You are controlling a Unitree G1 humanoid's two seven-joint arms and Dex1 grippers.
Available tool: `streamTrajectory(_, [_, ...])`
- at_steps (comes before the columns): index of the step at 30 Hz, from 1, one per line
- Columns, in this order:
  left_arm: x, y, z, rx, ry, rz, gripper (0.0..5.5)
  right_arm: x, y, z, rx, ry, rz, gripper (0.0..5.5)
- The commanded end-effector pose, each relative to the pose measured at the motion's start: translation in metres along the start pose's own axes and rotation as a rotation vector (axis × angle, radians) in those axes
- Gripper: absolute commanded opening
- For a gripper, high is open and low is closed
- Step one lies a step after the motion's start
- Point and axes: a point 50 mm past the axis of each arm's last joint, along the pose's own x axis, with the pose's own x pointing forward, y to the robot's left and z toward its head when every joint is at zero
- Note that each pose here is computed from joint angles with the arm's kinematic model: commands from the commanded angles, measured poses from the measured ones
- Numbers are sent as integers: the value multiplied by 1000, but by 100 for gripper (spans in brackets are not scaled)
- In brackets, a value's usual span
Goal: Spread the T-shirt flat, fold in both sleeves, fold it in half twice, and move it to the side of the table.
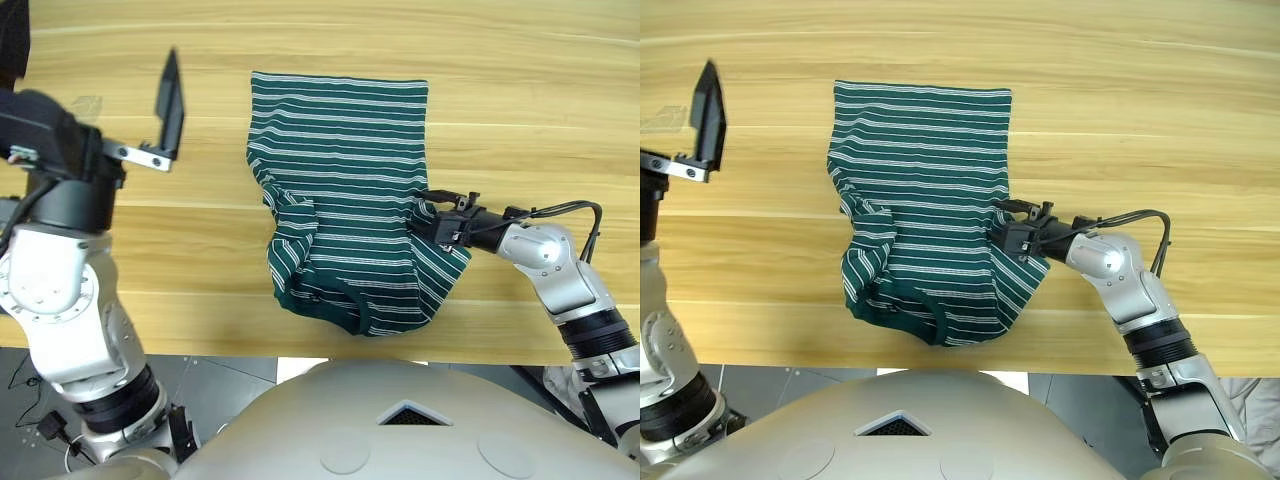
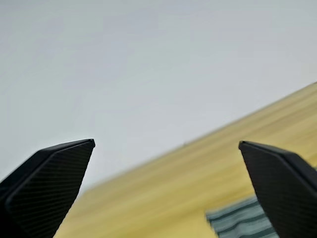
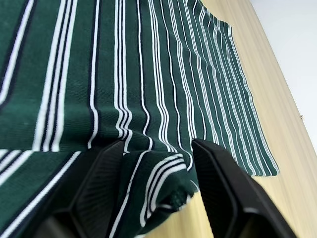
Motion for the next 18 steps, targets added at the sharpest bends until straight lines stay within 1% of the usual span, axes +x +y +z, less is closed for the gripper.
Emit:
streamTrajectory(1, [-24, -21, -25, -505, 149, -22, 540, -1, 16, -8, 30, 53, 62, 253])
streamTrajectory(2, [-29, -31, -27, -640, 161, -41, 540, -1, 16, -8, 31, 54, 60, 253])
streamTrajectory(5, [-42, -48, -37, -927, 216, -50, 540, -1, 17, -9, 32, 57, 59, 253])
streamTrajectory(8, [-51, -57, -52, -1119, 306, 4, 540, -1, 18, -9, 32, 59, 59, 253])
streamTrajectory(11, [-51, -68, -65, -1162, 401, 23, 540, -1, 19, -8, 34, 59, 57, 253])
streamTrajectory(14, [-48, -79, -78, -1115, 498, 3, 540, 0, 19, -8, 32, 59, 57, 253])
streamTrajectory(18, [-39, -91, -88, -1054, 541, -63, 540, 3, 18, -7, 25, 57, 57, 253])
